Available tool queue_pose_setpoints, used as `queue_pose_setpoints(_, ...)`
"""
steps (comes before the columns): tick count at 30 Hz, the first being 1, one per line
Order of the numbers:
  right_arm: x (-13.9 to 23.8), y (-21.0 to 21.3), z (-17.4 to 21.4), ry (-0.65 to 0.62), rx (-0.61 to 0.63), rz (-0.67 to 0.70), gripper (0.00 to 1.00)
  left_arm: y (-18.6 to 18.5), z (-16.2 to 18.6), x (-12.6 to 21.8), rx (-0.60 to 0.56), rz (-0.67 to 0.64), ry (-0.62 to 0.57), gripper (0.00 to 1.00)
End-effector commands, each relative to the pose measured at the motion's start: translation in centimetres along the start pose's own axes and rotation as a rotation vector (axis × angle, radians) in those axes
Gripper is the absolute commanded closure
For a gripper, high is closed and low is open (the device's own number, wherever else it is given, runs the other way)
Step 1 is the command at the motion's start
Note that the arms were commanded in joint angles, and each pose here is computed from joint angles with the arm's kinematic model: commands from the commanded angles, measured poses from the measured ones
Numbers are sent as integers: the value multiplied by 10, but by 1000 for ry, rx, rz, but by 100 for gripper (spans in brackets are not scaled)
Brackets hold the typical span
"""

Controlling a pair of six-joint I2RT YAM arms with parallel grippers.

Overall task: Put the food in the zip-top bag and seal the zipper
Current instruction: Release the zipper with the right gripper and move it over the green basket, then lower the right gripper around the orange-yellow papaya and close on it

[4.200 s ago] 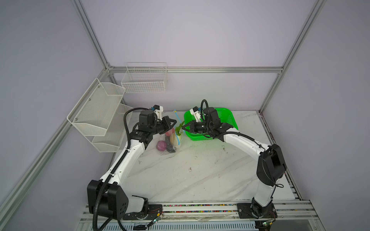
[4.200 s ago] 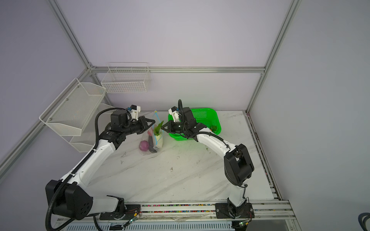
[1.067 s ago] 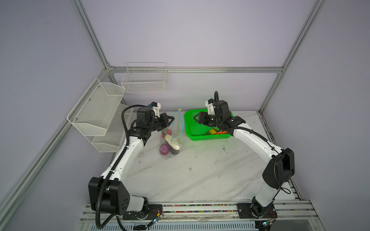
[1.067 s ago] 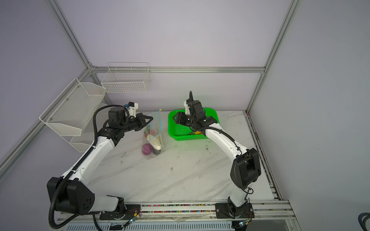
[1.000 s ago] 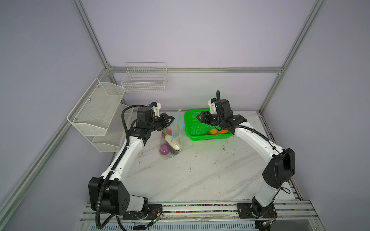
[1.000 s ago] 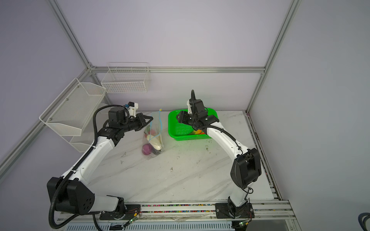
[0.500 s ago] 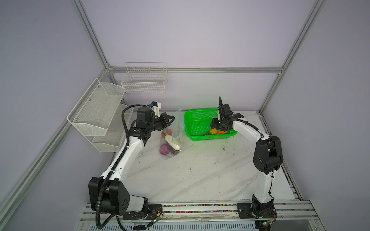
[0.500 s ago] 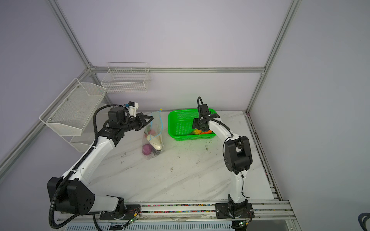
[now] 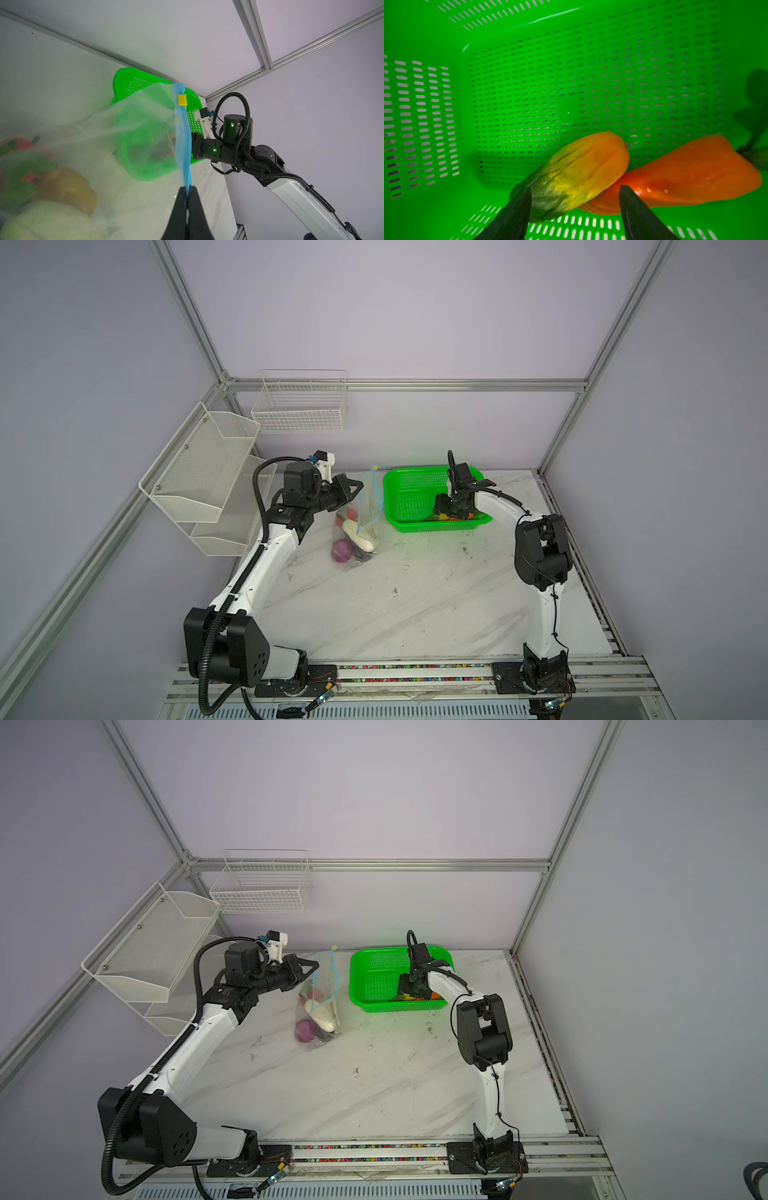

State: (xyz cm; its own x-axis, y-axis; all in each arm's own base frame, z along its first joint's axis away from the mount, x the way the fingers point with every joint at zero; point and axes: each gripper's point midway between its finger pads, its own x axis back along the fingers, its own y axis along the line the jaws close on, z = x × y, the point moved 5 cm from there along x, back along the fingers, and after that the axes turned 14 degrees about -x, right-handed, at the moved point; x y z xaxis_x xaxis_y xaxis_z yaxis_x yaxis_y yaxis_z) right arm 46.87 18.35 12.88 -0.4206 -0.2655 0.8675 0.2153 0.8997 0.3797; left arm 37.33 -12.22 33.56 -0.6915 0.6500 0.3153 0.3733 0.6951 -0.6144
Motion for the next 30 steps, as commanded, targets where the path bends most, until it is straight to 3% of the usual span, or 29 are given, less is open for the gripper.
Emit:
queue_pose_setpoints(1, -7, 3, -2, 22, 5, -24, 29, -4, 2, 1, -13, 33, -13, 100)
queue_pose_setpoints(30, -34, 45, -27, 50, -44, -223, 34, -4, 2, 4, -13, 30, -13, 100)
